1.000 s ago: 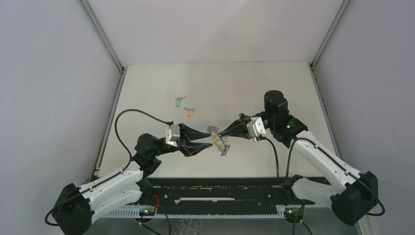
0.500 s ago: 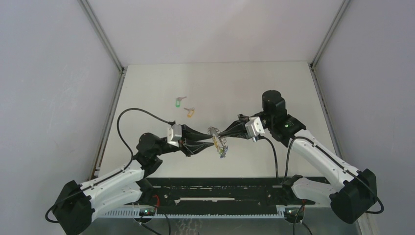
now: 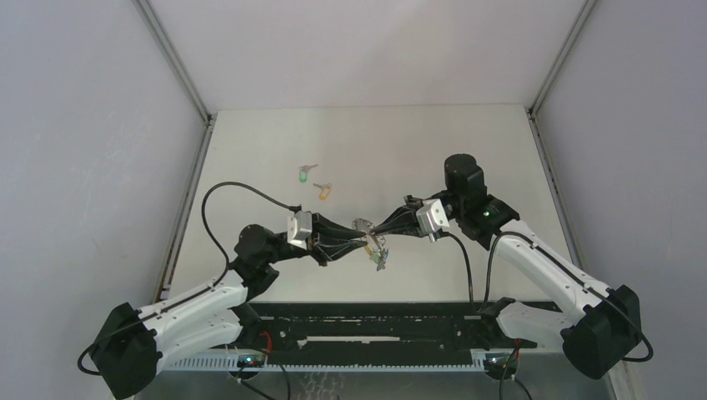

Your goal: Put the keys on the keyring

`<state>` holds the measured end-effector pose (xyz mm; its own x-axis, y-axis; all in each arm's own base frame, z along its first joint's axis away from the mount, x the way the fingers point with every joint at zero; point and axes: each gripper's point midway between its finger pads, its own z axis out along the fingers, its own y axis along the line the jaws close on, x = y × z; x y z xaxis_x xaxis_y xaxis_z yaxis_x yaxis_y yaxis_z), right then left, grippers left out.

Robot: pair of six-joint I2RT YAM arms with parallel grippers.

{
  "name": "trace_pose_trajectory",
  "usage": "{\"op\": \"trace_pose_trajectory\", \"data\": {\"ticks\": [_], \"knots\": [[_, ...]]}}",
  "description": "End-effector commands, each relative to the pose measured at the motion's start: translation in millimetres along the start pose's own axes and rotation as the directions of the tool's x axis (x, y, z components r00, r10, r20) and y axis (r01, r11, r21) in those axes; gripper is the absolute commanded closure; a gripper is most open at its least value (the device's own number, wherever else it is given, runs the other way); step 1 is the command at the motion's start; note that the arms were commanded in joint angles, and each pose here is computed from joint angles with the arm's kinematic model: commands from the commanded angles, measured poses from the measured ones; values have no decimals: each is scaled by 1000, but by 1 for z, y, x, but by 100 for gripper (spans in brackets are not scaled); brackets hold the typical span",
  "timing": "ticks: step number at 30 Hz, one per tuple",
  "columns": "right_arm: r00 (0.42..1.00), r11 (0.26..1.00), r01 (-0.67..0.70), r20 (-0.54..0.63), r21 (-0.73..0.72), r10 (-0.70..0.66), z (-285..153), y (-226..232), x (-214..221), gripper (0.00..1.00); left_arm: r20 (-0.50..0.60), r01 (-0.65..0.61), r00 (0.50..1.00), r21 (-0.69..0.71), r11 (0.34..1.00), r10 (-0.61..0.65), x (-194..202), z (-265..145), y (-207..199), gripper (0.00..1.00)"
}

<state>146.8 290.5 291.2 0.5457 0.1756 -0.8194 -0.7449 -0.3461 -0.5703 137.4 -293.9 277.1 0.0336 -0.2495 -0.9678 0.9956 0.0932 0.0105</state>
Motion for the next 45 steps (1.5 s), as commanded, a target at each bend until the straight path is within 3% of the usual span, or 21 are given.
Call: {"op": "trace_pose_trajectory", "data": {"ticks": [1, 8, 17, 37, 41, 45], "knots": [[995, 995, 96, 39, -15, -95, 2, -11, -22, 100, 84, -78, 994, 34, 996, 75, -39, 12, -3, 73], [994, 995, 102, 46, -19, -101, 3, -10, -24, 100, 83, -72, 994, 30, 997, 69, -38, 14, -3, 81], [991, 992, 122, 59, -24, -120, 2, -8, -31, 100, 84, -46, 995, 4, 999, 45, -36, 12, 0, 99], [978, 980, 201, 64, -5, -200, 0, -12, -49, 100, 55, 12, 998, 1, 1000, -12, -27, 17, 4, 100], [977, 979, 202, 63, 3, -202, 2, -13, -48, 100, 61, 12, 998, 2, 1000, -12, -30, 18, 5, 94], [982, 983, 183, 45, 13, -183, 2, -16, -42, 100, 81, -8, 997, -1, 1000, 8, -35, 15, 2, 69]]}}
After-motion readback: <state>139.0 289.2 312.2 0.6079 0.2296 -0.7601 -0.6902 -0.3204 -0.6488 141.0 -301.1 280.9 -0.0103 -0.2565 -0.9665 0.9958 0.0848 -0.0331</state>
